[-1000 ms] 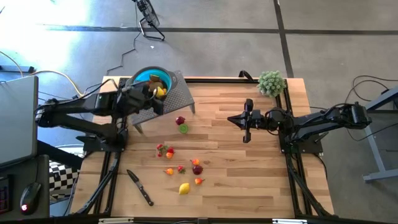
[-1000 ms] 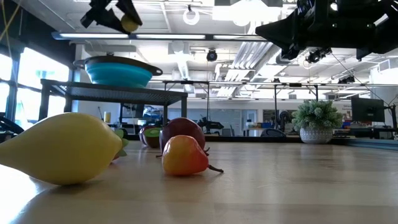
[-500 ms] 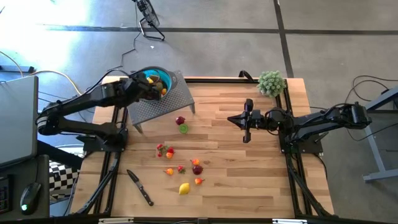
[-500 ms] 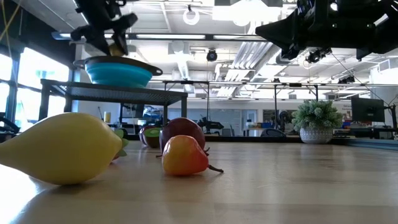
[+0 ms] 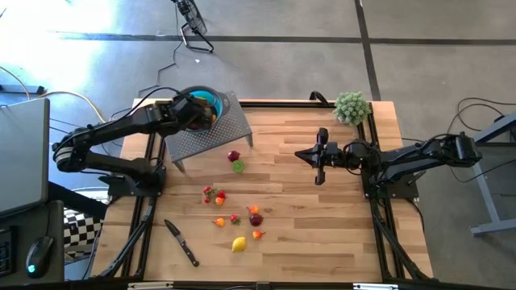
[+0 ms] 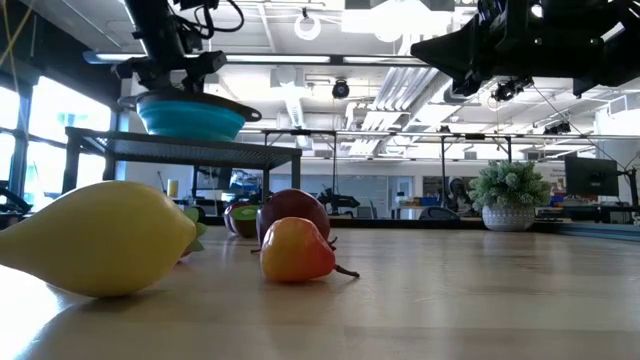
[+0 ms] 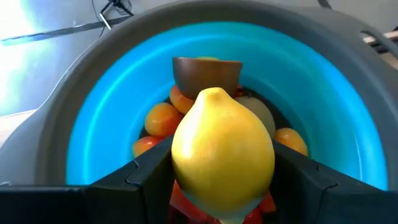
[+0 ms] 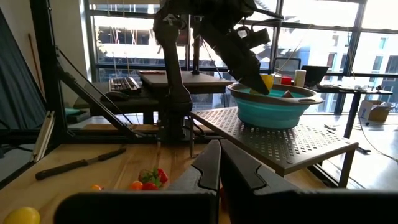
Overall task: Pick & Place Fruit
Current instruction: Put the left yellow lemon into the blue strainer bowl on the shelf, then put the red strawberry into the blue strainer bowl on the shelf
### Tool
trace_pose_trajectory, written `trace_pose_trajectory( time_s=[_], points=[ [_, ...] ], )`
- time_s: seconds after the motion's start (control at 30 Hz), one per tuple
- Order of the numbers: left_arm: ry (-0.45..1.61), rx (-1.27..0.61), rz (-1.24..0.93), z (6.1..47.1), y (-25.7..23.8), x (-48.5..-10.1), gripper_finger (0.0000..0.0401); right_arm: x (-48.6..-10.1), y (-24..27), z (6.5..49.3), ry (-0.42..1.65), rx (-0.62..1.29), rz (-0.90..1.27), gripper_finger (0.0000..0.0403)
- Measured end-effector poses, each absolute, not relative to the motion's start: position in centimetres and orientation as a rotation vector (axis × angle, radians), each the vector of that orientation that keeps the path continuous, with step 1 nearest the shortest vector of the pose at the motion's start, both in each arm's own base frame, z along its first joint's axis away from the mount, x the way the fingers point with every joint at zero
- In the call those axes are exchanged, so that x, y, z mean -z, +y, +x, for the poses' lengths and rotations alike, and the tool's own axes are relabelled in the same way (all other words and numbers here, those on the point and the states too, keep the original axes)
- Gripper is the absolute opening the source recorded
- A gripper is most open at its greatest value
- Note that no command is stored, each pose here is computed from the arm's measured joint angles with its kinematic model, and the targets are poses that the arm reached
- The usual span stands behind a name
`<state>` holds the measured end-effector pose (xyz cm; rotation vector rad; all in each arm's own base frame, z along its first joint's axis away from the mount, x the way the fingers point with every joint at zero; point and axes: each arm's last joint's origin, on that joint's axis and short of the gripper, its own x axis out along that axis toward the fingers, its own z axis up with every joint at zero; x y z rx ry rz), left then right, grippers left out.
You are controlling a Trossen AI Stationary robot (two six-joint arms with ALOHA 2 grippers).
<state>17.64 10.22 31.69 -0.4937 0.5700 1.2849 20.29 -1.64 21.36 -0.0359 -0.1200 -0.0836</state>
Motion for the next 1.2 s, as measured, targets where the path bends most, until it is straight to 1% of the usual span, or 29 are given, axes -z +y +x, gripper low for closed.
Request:
trace_pose_trajectory(
  time_s=[0.17, 0.37, 0.5, 0.7, 0.97, 1.2],
  points=[
    [0.564, -1.283, -0.495, 17.7, 10.2, -31.7, 0.0231, -21.3, -1.6, 20.3, -0.119, 0.083, -0.036, 0.0003],
    [0.568, -1.277, -0.496, 17.7, 10.2, -31.7, 0.0233, -21.3, -1.6, 20.3, -0.118, 0.084, -0.036, 0.0003],
    [0.583, -1.219, -0.513, 17.5, 10.0, -31.9, 0.0234, -21.3, -1.6, 20.3, -0.118, 0.084, -0.036, 0.0002],
    [0.584, -1.11, -0.524, 16.9, 9.4, -32.6, 0.0234, -21.3, -1.6, 20.3, -0.117, 0.085, -0.056, 0.0002],
    [0.434, -0.964, -0.593, 16.3, 8.8, -34.4, 0.0235, -21.3, -1.6, 20.3, -0.117, 0.085, -0.055, 0.0002],
    [0.41, -0.678, -0.698, 16.9, 8.2, -35.1, 0.0235, -21.3, -1.6, 20.3, -0.117, 0.085, -0.055, 0.0002]
  ],
)
